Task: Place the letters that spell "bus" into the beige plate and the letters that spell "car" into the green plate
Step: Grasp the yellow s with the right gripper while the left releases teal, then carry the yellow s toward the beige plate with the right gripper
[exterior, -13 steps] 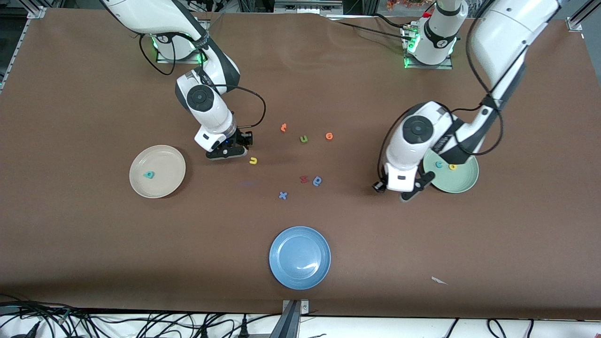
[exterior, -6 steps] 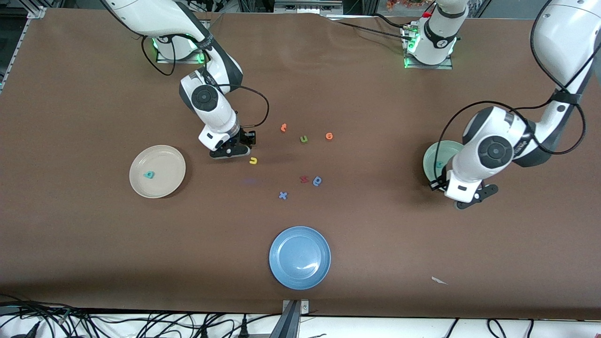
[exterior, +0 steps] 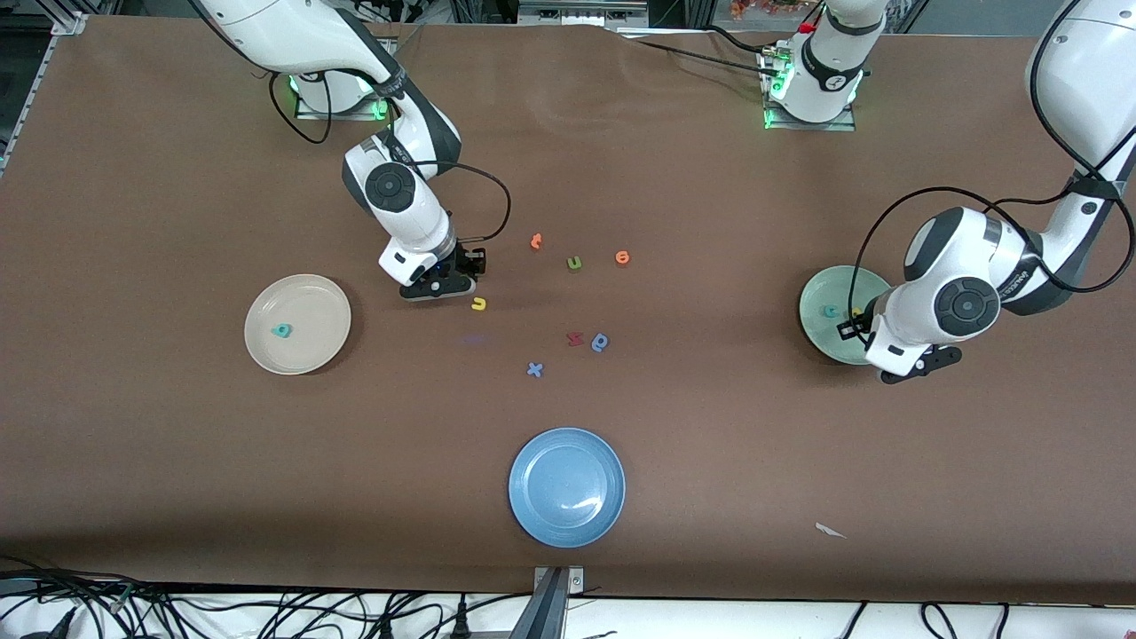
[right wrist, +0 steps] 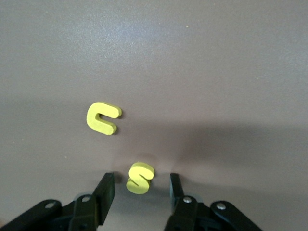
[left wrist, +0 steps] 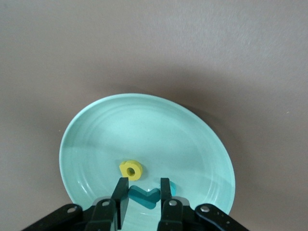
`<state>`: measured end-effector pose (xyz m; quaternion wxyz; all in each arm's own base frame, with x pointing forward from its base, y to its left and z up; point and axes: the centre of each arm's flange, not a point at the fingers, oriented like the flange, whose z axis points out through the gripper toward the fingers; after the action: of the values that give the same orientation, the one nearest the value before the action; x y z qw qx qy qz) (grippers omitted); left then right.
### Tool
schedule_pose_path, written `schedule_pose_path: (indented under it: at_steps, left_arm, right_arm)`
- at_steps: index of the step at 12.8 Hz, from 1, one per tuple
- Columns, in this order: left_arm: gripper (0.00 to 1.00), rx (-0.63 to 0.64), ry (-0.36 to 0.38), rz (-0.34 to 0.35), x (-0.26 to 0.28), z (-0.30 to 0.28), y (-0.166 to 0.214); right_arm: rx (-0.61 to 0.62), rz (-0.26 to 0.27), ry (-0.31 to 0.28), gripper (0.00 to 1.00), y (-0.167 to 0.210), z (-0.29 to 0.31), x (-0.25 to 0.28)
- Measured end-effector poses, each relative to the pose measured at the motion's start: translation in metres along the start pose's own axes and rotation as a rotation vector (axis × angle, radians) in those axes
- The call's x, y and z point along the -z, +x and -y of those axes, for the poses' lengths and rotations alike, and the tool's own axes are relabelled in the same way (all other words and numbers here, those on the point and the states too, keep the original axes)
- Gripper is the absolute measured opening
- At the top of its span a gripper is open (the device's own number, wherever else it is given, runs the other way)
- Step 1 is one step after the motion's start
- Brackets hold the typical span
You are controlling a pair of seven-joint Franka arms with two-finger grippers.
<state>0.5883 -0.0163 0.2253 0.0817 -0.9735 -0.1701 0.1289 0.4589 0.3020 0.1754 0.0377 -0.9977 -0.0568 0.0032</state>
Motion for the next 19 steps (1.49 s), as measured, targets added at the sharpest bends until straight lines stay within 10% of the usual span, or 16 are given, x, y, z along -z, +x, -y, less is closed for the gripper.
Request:
schedule_pose_path:
  at_steps: [7,19]
  left_arm:
    - [0.99,0.022,-0.066,-0.006,0.027,-0.006,0.01]
    - [1.0,0.004,-0.178,-0.122,0.21,-0.027,0.021]
  right_arm:
    - [0.0,-0.002,0.0,0.38,0.001,-0.001,0.0]
    - [0.097,0.019,-0.064,0.25,0.03,-0.043,0.048]
